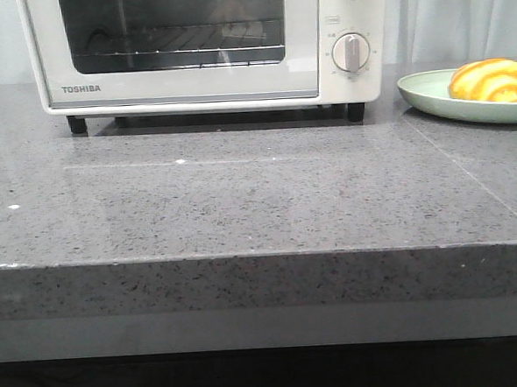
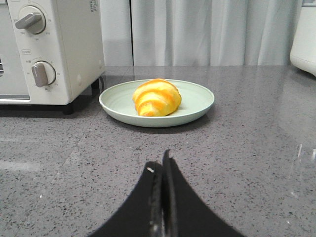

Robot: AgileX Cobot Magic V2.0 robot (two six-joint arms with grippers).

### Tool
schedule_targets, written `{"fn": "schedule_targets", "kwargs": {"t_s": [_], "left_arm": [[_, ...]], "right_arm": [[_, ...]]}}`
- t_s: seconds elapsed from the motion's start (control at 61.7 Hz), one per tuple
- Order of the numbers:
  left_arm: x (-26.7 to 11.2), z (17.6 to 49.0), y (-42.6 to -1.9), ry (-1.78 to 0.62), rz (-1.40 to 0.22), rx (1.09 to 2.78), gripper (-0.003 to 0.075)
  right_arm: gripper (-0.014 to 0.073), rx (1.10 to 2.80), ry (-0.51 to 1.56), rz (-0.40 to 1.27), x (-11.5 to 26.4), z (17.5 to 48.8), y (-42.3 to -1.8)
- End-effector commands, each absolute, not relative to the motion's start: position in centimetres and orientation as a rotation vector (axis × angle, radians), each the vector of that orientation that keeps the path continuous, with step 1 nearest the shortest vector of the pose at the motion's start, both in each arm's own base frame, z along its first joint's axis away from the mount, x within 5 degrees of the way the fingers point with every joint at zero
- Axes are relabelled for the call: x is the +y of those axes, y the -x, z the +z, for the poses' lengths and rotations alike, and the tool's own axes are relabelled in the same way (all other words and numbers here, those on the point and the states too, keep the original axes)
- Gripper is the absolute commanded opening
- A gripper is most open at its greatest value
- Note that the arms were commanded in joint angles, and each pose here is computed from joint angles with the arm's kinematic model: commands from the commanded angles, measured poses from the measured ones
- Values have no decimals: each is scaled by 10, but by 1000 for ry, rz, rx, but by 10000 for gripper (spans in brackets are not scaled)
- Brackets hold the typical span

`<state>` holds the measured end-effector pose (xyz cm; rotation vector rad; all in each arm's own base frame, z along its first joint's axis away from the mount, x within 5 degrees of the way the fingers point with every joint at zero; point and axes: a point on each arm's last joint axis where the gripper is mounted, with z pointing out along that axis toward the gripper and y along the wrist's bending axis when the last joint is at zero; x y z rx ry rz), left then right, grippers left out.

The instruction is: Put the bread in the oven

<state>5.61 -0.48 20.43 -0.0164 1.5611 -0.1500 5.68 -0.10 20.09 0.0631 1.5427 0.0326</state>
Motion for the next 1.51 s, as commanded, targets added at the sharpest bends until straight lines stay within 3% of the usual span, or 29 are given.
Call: {"fn": "schedule_targets", "kwargs": {"t_s": [0.0,0.616,0.81,0.94,1.118,1.491], "left_arm": [[-5,205,-55,16,-162,1481,-18],[-5,206,-55,17,-162,1472,-18],[-5,217,-53,17,-166,1375,-18],[-4,238,-49,16,-168,1350,-18],[-3,295,-36,12,-171,1303,-18],[-5,397,-43,6,-169,1458,-18]], "right_arm": [[-118,1438,-51,9,-2,209,-55],[-118,1438,-51,9,-2,209,-55],[-118,1408,-73,31,-2,214,-54],[-118,1381,-96,67,-1,236,-49],[-118,1330,-64,56,0,289,-33],[-118,1444,-29,17,1,378,-38]]}}
